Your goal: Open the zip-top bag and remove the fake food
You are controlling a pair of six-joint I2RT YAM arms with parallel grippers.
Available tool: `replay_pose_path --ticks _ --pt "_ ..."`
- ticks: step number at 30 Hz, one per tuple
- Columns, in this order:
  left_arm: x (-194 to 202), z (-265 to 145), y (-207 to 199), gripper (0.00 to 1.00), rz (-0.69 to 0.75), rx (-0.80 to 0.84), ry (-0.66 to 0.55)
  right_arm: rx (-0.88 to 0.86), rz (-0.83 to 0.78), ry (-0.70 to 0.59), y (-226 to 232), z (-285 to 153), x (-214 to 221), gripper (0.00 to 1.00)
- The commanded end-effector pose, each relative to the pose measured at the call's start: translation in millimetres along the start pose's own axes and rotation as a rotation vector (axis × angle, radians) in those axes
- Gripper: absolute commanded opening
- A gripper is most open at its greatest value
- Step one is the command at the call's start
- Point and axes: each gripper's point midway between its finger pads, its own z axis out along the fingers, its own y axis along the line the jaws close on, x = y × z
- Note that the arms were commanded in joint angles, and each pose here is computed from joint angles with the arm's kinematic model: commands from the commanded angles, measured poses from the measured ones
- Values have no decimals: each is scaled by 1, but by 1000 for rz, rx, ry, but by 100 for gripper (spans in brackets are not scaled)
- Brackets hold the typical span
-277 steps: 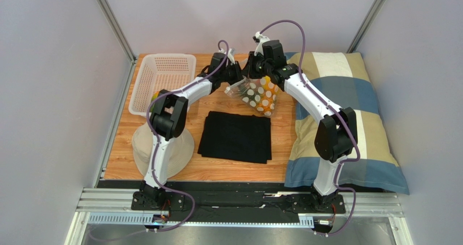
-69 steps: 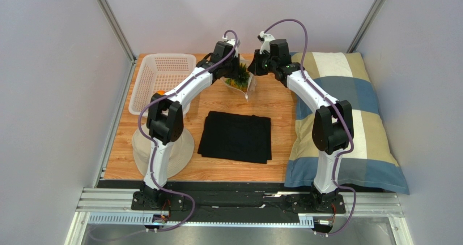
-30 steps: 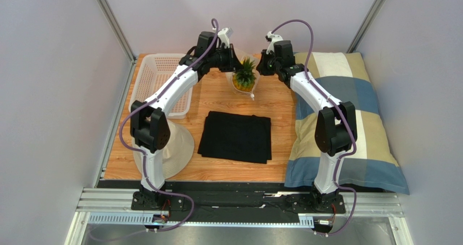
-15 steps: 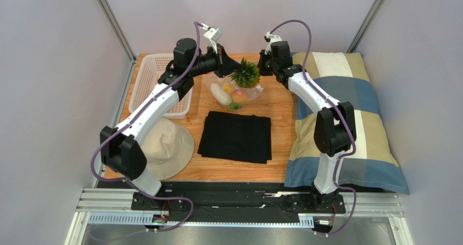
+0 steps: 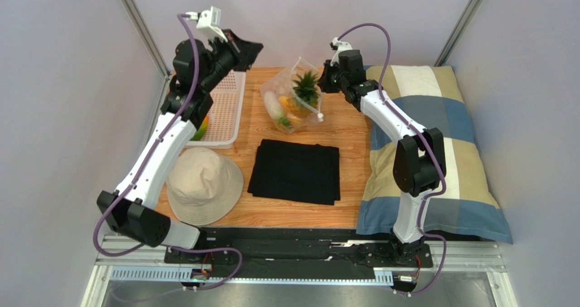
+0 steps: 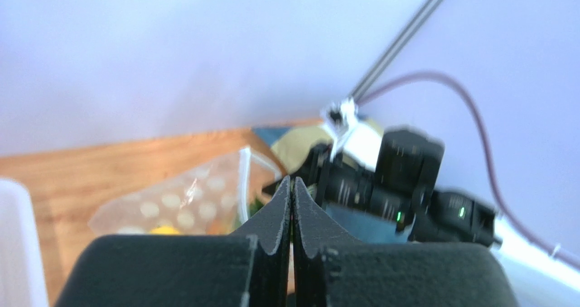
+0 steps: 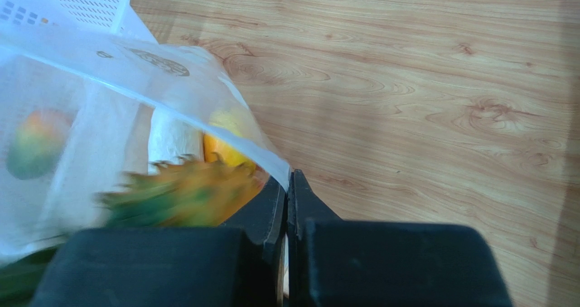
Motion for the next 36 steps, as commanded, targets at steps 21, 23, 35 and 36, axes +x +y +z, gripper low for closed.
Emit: replay_pose_path --ticks 21,23,35,36 --pt "139 60 -64 43 544 130 333 -98 6 -116 24 -18 -46 0" --pt "153 66 -65 46 604 157 351 -107 7 -111 26 -17 -45 0" --pt "191 94 -21 65 861 89 512 -130 6 -108 30 -18 -44 0" --pt "192 95 -18 65 865 77 511 -128 5 -109 29 -18 -44 0"
